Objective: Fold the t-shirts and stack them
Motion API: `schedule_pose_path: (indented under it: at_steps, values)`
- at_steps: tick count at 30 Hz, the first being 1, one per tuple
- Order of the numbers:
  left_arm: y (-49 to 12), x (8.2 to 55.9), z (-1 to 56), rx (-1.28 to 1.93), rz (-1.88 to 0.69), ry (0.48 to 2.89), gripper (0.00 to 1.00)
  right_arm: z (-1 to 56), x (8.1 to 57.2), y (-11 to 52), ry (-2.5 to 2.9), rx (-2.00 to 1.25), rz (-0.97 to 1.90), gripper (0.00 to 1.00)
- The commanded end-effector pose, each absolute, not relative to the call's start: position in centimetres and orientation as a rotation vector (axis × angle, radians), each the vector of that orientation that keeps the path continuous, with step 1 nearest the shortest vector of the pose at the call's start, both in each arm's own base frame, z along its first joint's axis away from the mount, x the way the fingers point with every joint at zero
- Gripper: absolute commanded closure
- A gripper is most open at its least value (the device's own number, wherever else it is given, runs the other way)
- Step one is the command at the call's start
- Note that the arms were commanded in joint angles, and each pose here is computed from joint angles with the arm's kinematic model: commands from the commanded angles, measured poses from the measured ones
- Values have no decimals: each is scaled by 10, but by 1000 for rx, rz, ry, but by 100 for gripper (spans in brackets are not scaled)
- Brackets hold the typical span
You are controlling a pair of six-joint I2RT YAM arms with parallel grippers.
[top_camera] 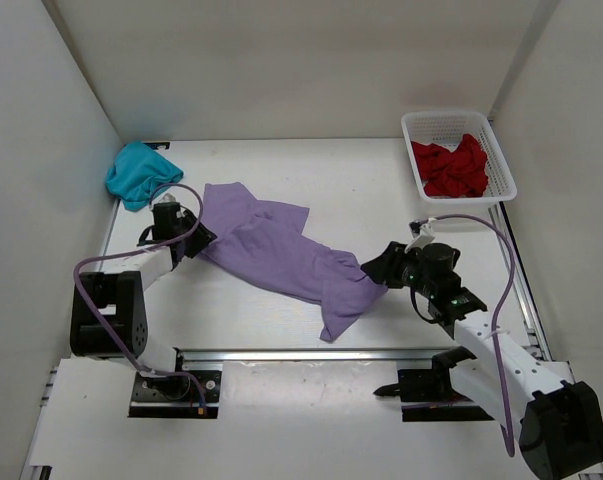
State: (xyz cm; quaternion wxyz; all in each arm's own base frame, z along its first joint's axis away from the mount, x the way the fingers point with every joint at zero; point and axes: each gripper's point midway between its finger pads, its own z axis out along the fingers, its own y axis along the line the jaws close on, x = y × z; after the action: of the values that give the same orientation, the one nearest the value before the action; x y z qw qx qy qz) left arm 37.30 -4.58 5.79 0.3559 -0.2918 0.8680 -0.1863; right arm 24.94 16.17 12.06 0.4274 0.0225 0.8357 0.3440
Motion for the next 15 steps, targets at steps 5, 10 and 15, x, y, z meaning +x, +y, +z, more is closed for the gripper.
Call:
schedule_pose_path:
  at_steps: [5,10,15]
  values:
    - [-15,374,79,-826,-393,2145,37,121,250,167,2064,-1,842,54]
    - [-12,372,70,-809,-360,2178,29,111,248,166,2116,-9,769,51]
    - [-33,383,39,-777,-411,2301,51,114,245,152,2112,18,546,53]
